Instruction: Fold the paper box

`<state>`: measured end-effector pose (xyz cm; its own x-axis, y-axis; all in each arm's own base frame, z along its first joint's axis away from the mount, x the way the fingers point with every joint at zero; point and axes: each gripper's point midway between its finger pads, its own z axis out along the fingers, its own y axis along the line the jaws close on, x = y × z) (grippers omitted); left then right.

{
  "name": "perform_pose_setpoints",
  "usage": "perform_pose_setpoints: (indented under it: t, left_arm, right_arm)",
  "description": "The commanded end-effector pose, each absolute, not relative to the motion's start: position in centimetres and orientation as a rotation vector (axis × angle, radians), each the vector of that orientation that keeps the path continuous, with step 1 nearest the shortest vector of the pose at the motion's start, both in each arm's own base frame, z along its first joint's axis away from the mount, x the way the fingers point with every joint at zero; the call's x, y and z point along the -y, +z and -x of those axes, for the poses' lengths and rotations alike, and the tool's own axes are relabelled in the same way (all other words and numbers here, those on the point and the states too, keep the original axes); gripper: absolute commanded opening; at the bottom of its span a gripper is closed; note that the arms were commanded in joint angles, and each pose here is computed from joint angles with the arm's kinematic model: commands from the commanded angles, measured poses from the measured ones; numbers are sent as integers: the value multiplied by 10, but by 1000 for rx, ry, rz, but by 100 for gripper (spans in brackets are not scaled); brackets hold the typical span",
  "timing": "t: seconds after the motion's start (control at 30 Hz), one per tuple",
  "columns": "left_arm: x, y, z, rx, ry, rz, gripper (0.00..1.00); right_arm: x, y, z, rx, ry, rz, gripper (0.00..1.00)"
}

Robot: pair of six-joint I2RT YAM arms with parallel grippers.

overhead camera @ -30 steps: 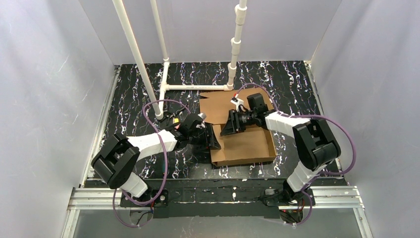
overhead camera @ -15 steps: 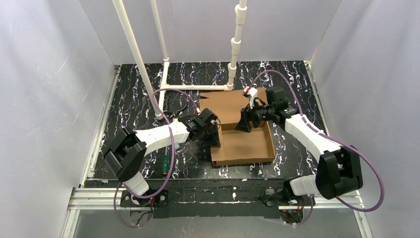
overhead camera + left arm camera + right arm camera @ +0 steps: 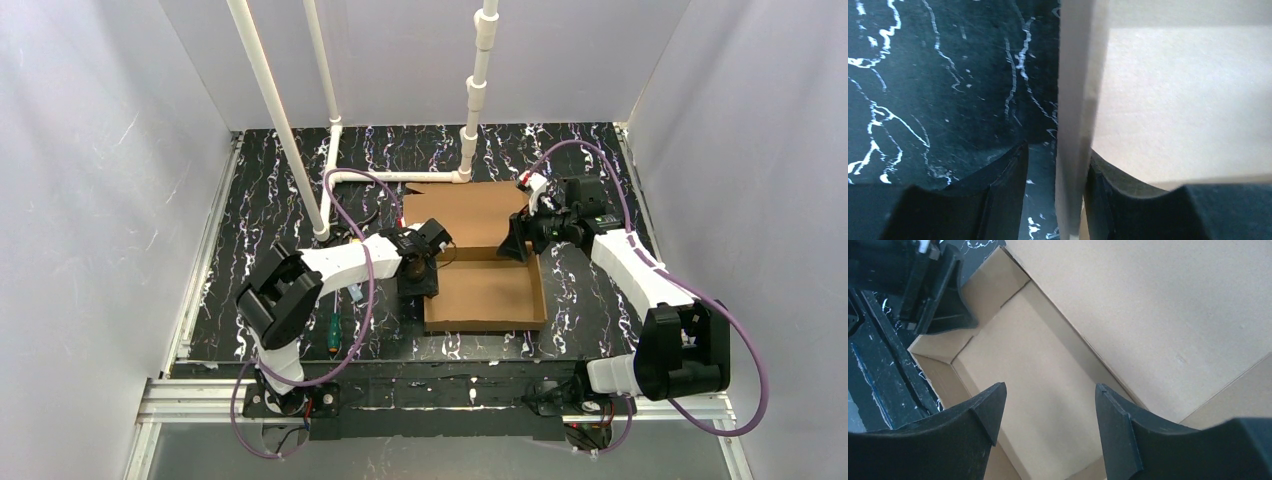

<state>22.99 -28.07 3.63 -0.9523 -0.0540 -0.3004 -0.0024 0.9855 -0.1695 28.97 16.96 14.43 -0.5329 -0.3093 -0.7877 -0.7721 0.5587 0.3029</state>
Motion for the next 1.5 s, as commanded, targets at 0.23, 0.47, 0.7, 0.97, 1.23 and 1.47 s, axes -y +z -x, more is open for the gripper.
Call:
perform_pose_setpoints:
  t: [0.23,0.47,0.7,0.97,1.23,1.47]
  left_arm:
    - [242,32,-250,-2759,128,-59,0]
    - [230,45,-257,-2708,237,-154,0]
    - [246,62,-263,-2714,118,-191,56]
    - [245,63,-272,-2713,89,-196,55]
    - [237,37,-276,-2751,179,-185,4]
    - [215,55,-299,-2609,281,-87,0]
  right_arm:
    - [-166,137,-285,-2106,875,872,73]
    - [-165,136,-285,-2108,872,873,73]
    - [-163,135,-286,-2111,868,872,73]
    - [-163,134,-285,-2112,880,874,73]
    - [-163,133,-284,-2116,885,874,74]
    - [-163,131,-284,-2122,886,876,74]
